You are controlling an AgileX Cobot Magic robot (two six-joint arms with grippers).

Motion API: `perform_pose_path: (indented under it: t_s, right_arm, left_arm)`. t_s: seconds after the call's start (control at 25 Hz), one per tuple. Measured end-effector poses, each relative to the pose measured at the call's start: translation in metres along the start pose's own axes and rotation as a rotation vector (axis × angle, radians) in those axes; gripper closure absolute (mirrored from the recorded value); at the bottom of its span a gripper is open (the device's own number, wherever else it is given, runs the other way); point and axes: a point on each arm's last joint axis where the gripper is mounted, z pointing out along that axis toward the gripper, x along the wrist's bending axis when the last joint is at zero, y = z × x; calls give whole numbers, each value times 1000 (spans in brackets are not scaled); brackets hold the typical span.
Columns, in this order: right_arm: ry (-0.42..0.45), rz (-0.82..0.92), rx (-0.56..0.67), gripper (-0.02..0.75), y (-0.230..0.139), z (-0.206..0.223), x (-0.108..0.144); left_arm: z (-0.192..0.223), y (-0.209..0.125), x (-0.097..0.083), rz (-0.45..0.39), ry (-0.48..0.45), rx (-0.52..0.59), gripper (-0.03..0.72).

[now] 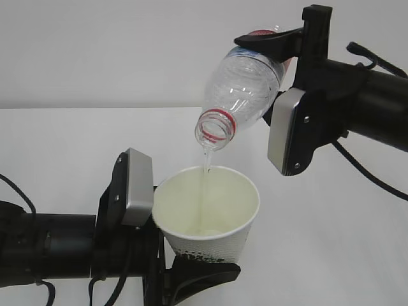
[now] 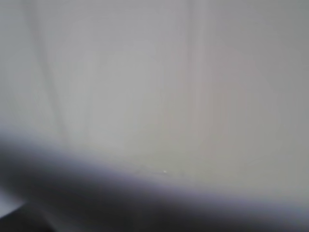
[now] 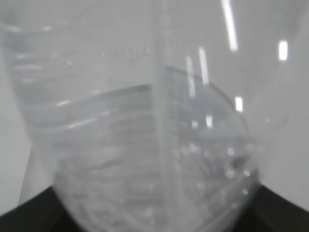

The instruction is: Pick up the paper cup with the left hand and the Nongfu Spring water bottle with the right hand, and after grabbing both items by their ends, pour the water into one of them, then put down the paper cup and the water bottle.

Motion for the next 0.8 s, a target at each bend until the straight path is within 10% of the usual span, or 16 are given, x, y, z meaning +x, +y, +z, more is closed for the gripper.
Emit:
perform_pose_path:
  t_s: [0.8]
  right_arm:
    - [-7,-2,-4,262,0,0,-1]
  left_arm:
    - [0,0,0,0,0,0,186]
